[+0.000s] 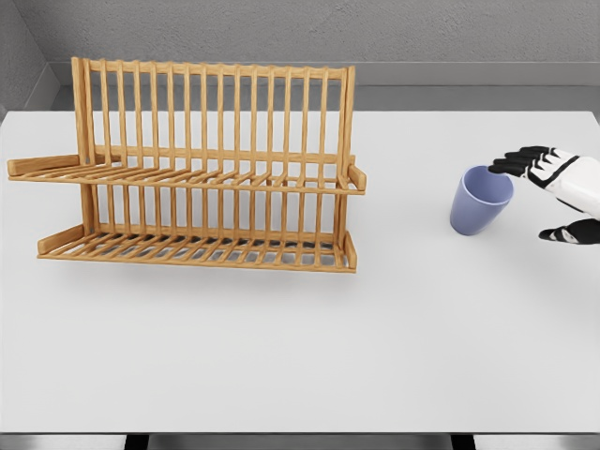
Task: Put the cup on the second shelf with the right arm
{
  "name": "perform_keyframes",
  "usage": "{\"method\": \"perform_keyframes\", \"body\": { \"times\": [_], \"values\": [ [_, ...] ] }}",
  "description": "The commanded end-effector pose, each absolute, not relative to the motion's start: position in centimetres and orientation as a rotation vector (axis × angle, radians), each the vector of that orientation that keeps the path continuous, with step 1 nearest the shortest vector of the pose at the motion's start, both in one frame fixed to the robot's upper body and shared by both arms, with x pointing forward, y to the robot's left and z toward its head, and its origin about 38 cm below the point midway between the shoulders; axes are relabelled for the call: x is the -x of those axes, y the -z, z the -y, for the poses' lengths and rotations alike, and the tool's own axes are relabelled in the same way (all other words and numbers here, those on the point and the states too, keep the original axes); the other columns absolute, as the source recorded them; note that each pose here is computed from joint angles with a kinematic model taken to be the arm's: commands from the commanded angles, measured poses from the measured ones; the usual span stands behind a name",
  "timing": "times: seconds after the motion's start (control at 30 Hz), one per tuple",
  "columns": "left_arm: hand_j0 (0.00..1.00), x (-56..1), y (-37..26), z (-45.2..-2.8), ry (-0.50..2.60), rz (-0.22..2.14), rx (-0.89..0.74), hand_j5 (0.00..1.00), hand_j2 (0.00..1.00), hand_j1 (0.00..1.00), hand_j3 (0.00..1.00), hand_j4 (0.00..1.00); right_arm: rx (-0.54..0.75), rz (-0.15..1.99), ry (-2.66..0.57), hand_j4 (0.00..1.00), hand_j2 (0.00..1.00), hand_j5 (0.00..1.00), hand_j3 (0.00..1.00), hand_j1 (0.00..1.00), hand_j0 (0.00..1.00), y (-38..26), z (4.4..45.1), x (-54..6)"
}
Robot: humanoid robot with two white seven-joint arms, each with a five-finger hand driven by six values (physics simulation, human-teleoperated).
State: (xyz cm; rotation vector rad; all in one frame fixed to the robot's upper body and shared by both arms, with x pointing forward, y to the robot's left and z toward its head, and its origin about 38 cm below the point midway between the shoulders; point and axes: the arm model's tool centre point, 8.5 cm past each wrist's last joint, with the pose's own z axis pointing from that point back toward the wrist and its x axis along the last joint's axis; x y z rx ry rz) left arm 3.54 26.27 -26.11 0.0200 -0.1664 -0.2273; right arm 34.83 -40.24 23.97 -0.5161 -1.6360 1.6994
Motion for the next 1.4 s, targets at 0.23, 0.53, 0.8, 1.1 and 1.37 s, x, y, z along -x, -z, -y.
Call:
{"method": "perform_keyframes", "body": {
  "times": [0.23,0.53,0.8,1.1,1.37],
  "values": [
    [1.00,-3.5,26.1,-26.3,0.227,0.166,-0.020,1.00,1.00,1.00,1.00,1.00,0.552,1.623,-1.729,1.00,1.00,1.00,1.00,1.00,1.00,-26.1,40.6,-35.6],
    [1.00,-3.5,26.1,-26.3,0.227,0.166,-0.020,1.00,1.00,1.00,1.00,1.00,0.460,1.331,-1.895,1.00,1.00,1.00,1.00,1.00,1.00,-26.2,37.9,-41.3],
    [1.00,-3.5,26.1,-26.3,0.227,0.166,-0.020,1.00,1.00,1.00,1.00,1.00,0.414,1.339,-1.921,1.00,1.00,1.00,1.00,1.00,1.00,-25.3,36.1,-42.0],
    [1.00,-3.5,26.1,-26.3,0.227,0.166,-0.020,1.00,1.00,1.00,1.00,1.00,0.361,1.305,-1.902,1.00,1.00,1.00,1.00,1.00,1.00,-23.1,35.8,-43.0],
    [1.00,-3.5,26.1,-26.3,0.227,0.166,-0.020,1.00,1.00,1.00,1.00,1.00,0.361,1.286,-1.864,1.00,1.00,1.00,1.00,1.00,1.00,-22.4,36.7,-43.5]
  ]
}}
